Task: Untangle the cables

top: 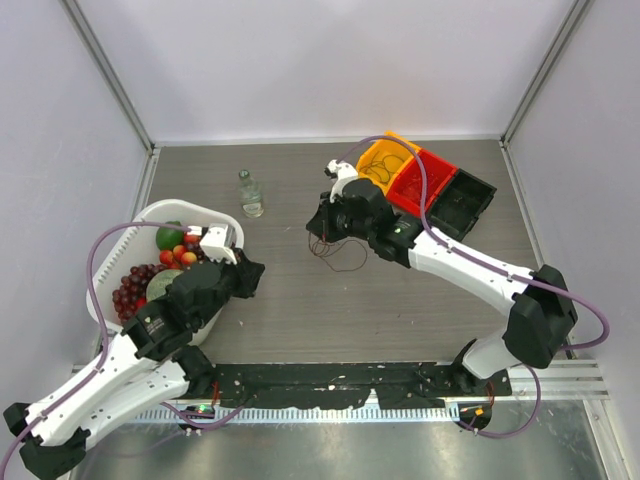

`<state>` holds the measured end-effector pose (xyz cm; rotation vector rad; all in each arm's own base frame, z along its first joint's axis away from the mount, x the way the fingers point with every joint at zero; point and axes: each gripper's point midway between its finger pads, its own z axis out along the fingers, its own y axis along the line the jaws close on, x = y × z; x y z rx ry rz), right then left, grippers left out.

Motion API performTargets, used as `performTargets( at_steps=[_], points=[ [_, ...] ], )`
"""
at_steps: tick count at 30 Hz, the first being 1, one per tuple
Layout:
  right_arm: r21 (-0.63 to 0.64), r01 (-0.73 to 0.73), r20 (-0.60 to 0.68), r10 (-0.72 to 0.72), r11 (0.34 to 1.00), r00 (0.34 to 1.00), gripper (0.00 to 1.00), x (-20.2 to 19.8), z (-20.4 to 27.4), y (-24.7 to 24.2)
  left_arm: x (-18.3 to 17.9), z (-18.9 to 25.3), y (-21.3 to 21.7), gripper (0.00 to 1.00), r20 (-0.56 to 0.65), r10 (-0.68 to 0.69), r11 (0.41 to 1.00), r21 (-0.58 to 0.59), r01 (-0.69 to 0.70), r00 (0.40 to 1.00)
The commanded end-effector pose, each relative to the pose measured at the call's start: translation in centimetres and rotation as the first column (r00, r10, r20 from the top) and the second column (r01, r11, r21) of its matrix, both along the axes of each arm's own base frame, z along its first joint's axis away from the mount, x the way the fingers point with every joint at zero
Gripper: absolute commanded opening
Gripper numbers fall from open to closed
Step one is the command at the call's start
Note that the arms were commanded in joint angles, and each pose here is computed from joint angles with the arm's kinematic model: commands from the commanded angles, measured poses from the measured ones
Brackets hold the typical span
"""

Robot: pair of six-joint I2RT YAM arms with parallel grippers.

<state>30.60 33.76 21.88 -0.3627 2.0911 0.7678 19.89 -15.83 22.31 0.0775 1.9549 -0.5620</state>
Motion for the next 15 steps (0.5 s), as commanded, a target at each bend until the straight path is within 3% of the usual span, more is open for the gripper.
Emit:
performTargets(
  at_steps=[1,8,10,12,15],
  points=[
    [0.15,-0.169,0.078,0.158,0.974,0.984,0.01,-1.3,4.3,3.0,0.9,1.9,-0.1,0.17,0.061,0.024,1.0,-0.02,-0.022,0.998],
    [0.196,-0.175,0.148,0.148,0.965,0.978,0.01,0.6,6.5,2.6,1.4,1.9,-0.6,0.17,0.06,0.032,0.999,-0.041,-0.03,0.998],
    [0.215,-0.099,0.156,0.066,0.972,0.986,0.01,2.5,6.9,1.4,1.5,2.0,-0.8,0.17,0.06,0.032,0.999,-0.039,-0.029,0.998],
    [0.225,0.084,0.155,-0.121,0.971,0.98,0.01,6.1,7.1,-0.9,1.9,2.0,-0.9,0.17,0.062,0.032,0.999,-0.025,-0.031,0.998],
    [0.234,0.336,0.126,-0.371,0.913,0.92,0.01,11.4,6.4,-5.2,2.5,2.0,-1.3,0.17,0.071,0.032,0.999,-0.003,-0.032,0.997]
  ],
)
